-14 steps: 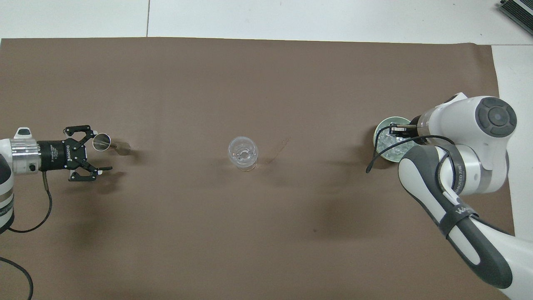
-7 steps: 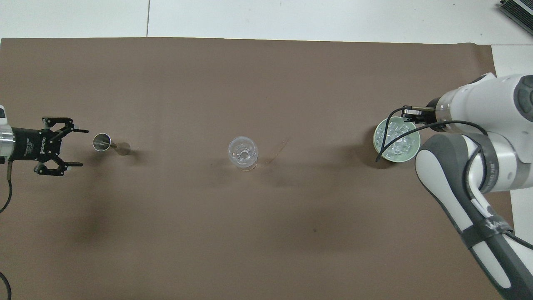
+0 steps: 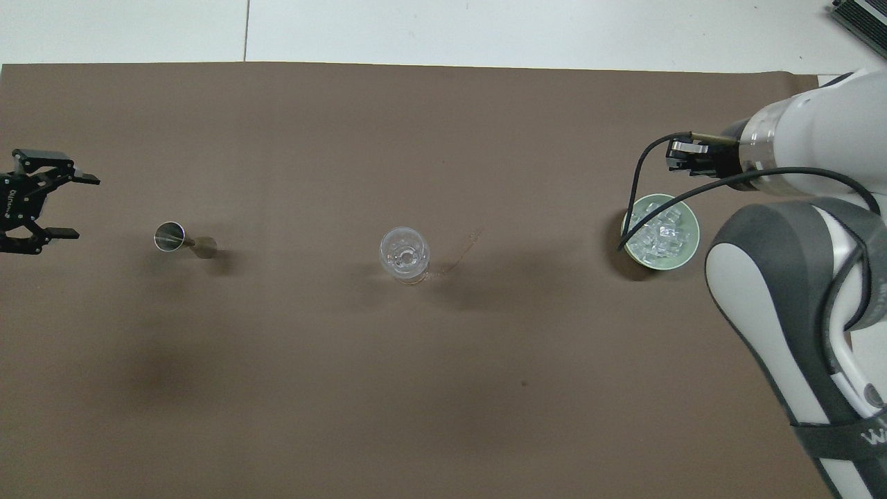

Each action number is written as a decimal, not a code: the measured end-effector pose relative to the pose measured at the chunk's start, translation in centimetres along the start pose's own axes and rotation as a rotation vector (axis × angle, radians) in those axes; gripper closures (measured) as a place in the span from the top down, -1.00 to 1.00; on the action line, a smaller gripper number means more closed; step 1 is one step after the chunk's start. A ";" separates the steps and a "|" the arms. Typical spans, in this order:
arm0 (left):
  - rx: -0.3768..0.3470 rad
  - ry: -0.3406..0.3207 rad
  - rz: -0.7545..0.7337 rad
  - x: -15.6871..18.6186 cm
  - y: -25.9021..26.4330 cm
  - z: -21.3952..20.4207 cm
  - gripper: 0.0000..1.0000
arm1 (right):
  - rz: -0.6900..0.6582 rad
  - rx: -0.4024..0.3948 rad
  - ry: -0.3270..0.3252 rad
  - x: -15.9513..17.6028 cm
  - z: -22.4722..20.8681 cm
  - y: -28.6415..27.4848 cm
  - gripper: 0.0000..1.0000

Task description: Pour wine and add ice with both arms

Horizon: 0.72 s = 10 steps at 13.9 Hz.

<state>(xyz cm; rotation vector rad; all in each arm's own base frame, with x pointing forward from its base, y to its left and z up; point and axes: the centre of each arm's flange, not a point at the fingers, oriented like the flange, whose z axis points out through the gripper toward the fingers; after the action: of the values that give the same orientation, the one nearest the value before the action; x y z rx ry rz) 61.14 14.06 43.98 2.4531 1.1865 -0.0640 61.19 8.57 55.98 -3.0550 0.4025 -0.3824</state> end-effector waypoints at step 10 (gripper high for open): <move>0.209 0.143 0.609 -7.0 7.4 -5.1 1.00 | 0.230 0.296 -0.012 -8.8 -2.7 -18.6 -0.52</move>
<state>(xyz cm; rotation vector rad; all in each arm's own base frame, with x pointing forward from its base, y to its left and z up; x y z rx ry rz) 61.57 6.73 52.67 2.9372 0.4531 0.1733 56.94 28.77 57.80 -2.6874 0.6264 -0.3741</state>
